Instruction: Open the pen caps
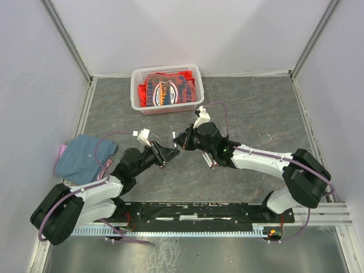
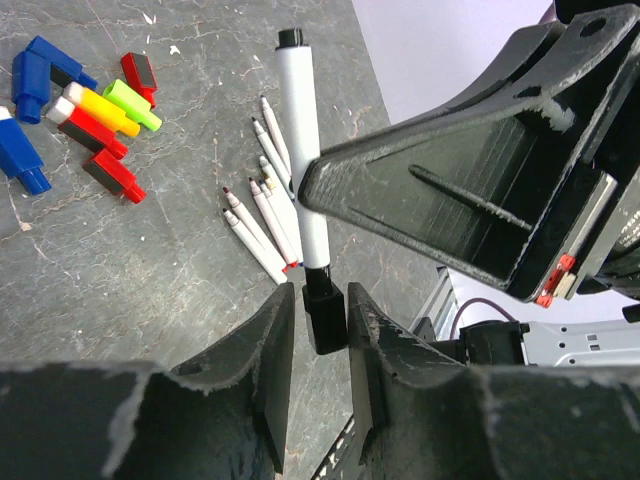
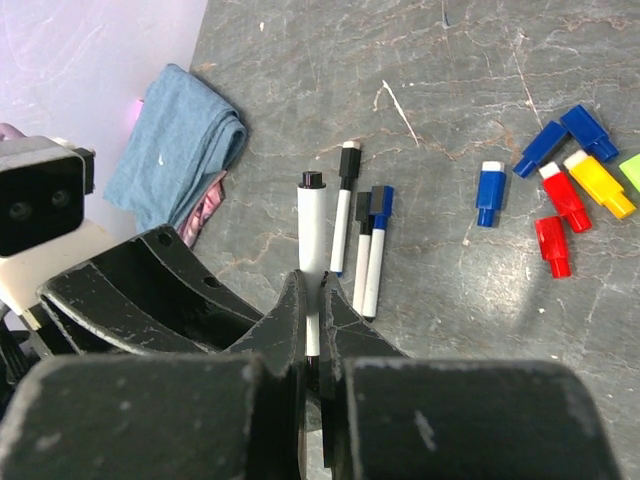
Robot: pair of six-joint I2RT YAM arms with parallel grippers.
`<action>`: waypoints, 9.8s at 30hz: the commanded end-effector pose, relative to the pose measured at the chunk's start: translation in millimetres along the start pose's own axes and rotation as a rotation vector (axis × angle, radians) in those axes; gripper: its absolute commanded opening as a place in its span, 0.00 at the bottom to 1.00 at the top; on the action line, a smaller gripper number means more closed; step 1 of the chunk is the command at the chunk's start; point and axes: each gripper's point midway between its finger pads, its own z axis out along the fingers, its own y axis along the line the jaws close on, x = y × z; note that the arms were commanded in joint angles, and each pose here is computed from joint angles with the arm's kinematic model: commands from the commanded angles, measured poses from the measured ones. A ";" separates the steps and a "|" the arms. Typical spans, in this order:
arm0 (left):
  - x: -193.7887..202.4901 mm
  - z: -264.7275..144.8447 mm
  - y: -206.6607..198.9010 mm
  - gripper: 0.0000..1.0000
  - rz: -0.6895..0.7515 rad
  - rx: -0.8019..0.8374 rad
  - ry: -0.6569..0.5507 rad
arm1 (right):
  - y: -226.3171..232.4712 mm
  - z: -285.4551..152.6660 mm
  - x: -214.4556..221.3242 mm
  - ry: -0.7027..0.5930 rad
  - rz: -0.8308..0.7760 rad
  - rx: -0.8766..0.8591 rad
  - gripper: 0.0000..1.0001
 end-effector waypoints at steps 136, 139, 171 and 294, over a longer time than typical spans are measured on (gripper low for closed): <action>41.6 25.2 29.9 0.03 0.320 -0.345 0.178 | -18.9 -30.0 -105.4 -0.444 -0.286 0.355 0.01; 53.6 27.4 13.6 0.03 0.317 -0.228 0.222 | -12.4 -31.0 -108.1 -0.456 -0.275 0.261 0.01; 7.0 69.3 88.8 0.03 0.394 -0.785 0.167 | -94.1 -55.3 -7.3 0.055 -0.366 0.423 0.01; -59.2 -82.9 105.7 0.34 0.079 -0.828 -0.337 | -31.9 99.6 103.6 0.337 -0.478 0.355 0.38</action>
